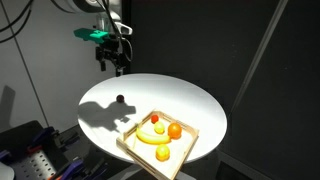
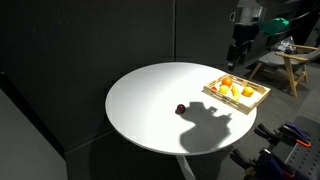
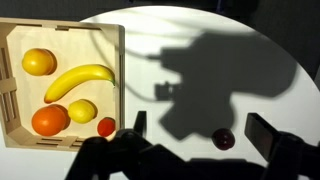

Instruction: Put the banana on the tray

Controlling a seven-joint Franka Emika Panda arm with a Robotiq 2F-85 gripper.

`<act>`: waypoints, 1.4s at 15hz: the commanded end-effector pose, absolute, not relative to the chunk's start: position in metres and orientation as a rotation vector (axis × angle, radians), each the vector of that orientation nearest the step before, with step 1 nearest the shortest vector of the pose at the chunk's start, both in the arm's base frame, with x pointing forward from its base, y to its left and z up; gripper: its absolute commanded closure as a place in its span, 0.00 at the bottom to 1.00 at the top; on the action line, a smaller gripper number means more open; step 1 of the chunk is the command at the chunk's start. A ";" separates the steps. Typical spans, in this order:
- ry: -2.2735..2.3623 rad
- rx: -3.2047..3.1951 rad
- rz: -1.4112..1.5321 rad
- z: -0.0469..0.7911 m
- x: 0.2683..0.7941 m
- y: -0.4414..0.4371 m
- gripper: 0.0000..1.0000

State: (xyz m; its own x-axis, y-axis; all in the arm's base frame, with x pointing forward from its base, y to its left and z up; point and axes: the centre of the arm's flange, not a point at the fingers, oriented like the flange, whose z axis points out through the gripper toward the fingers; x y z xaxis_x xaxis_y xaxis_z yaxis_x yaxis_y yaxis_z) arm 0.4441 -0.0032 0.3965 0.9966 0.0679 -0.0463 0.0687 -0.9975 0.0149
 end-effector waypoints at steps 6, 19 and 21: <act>-0.175 3.164 0.024 0.431 0.393 -0.003 0.00; -0.217 3.153 -0.102 0.462 0.365 -0.012 0.00; -0.198 3.154 -0.125 0.462 0.363 -0.011 0.00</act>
